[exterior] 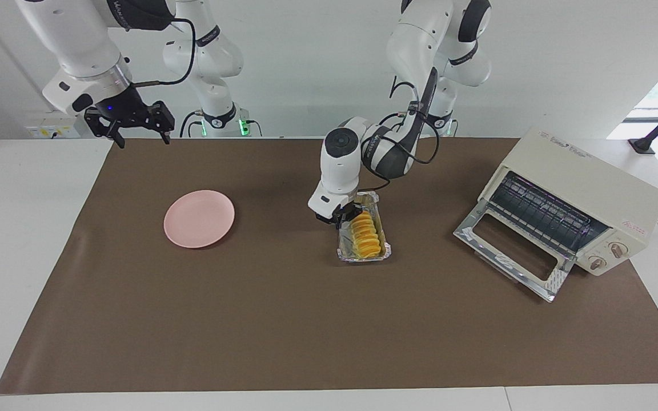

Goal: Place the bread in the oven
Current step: 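Carry the foil tray with the left gripper to the oven opening, then push the foil tray into the oven and open the left gripper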

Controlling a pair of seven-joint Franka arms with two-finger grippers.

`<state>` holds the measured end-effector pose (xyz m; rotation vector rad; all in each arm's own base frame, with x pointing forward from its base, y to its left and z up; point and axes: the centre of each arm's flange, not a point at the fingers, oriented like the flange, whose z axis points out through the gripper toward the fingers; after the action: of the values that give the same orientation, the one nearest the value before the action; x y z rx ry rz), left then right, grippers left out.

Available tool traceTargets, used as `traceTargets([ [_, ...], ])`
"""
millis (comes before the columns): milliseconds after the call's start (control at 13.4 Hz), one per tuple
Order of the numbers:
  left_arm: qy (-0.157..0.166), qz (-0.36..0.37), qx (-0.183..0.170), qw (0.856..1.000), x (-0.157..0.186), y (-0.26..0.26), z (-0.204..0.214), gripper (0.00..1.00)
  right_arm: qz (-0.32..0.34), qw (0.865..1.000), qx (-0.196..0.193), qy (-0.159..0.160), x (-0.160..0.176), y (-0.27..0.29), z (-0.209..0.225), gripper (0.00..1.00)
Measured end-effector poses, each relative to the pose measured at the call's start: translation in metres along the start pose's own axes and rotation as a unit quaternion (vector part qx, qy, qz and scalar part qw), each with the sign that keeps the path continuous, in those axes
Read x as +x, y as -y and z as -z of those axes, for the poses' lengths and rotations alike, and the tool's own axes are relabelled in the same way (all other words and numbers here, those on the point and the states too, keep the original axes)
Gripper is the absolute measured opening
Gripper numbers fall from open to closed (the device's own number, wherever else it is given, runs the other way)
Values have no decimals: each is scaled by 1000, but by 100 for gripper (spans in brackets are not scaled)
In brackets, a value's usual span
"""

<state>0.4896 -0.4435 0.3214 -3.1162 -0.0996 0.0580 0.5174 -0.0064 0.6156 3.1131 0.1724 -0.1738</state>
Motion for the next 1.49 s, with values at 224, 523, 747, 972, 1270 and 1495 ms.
traceTargets([
  [224,13,40,25,999,19,12,34,2,0,1000,0,0,0,0,0,100],
  [523,-4,137,26,990,90,93,103,2,0,1000,0,0,0,0,0,100],
  [747,5,221,32,975,132,186,144,2,0,1000,0,0,0,0,0,100],
  [972,17,291,44,955,161,272,147,2,0,1000,0,0,0,0,0,100],
  [1270,43,354,57,932,178,361,137,2,0,1000,0,0,0,0,0,100],
  [1495,51,355,82,930,176,379,123,2,0,1000,0,0,0,0,0,100],
])
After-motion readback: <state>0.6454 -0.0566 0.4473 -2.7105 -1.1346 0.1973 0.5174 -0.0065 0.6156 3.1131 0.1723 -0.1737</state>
